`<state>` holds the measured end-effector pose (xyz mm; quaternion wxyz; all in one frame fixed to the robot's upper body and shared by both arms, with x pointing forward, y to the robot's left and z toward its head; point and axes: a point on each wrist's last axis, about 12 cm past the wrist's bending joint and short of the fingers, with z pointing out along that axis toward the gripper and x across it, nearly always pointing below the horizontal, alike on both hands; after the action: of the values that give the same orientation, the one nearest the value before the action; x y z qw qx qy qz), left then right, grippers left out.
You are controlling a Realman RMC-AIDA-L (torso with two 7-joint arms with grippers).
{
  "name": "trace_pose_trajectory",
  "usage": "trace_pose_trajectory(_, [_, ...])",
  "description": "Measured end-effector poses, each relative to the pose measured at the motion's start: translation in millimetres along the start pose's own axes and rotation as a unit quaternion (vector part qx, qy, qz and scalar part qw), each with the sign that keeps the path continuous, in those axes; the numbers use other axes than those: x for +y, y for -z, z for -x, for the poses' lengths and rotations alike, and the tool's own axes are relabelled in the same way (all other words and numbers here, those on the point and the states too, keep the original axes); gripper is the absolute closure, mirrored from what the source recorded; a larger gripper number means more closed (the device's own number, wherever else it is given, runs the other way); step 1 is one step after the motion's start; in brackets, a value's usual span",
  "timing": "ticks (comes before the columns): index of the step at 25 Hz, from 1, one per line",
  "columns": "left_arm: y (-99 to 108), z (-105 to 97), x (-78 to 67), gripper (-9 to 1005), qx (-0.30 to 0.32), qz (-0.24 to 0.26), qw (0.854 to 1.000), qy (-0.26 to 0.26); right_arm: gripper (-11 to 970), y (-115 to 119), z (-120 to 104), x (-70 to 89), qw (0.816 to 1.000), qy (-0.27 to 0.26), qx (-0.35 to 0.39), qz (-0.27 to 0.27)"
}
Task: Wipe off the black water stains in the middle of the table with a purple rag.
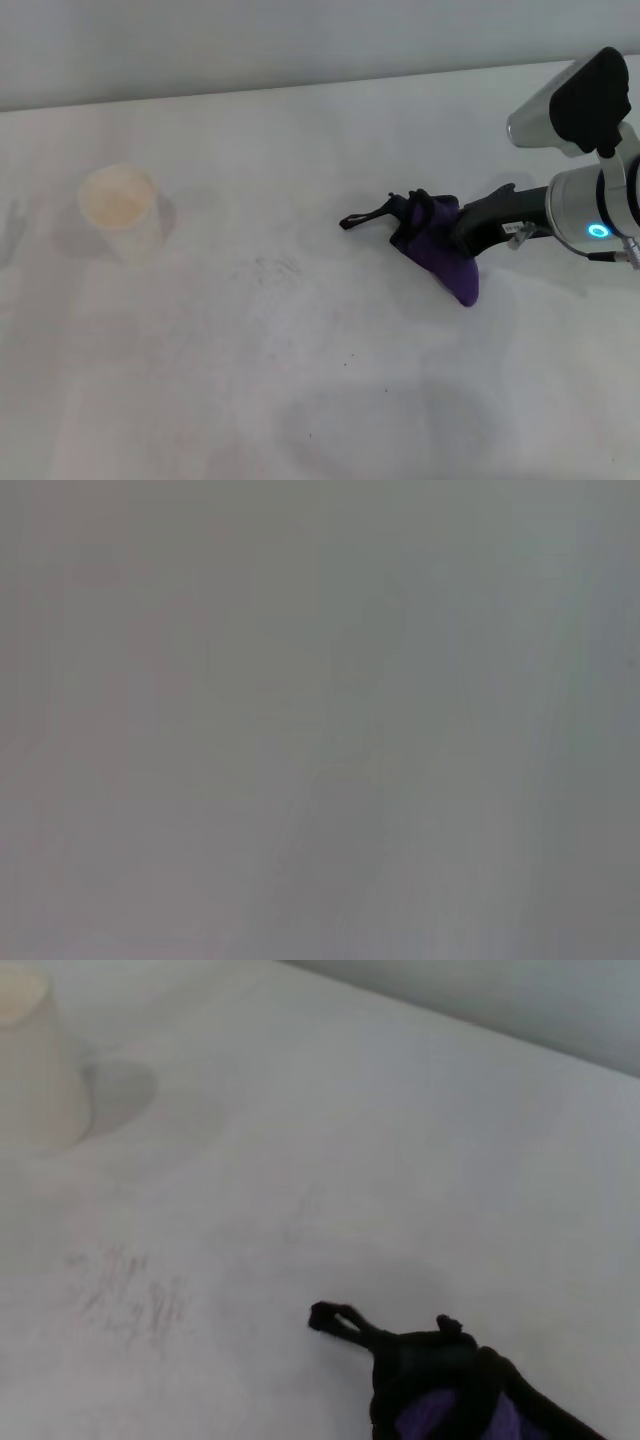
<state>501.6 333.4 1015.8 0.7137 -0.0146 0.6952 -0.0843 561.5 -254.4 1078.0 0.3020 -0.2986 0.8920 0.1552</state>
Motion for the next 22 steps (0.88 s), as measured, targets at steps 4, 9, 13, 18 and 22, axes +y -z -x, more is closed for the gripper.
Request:
trace_pose_trajectory(4, [-2, 1, -0.9, 111, -0.005, 0.001, 1.0, 0.003, 816, -1, -2, 1.9, 1.0, -0.003, -0.014, 0.011])
trace_pose_trajectory(9, [3, -1, 0.8, 110, -0.006, 0.011, 1.0, 0.008, 643, 3, 3, 3.8, 0.999, 0.0, -0.044, 0.023])
trace_pose_trajectory(13, [7, -2, 2.3, 110, -0.003, 0.015, 1.0, 0.008, 536, 12, 11, -0.9, 0.997, 0.002, -0.072, 0.016])
trace_pose_trajectory(18, [5, -1, 1.4, 111, -0.004, 0.013, 1.0, 0.009, 383, 27, 20, -11.6, 0.987, -0.01, -0.157, 0.025])
trace_pose_trajectory(22, [3, 0, 1.3, 111, -0.007, 0.013, 1.0, 0.009, 198, 39, 21, -25.7, 0.96, -0.041, -0.275, 0.041])
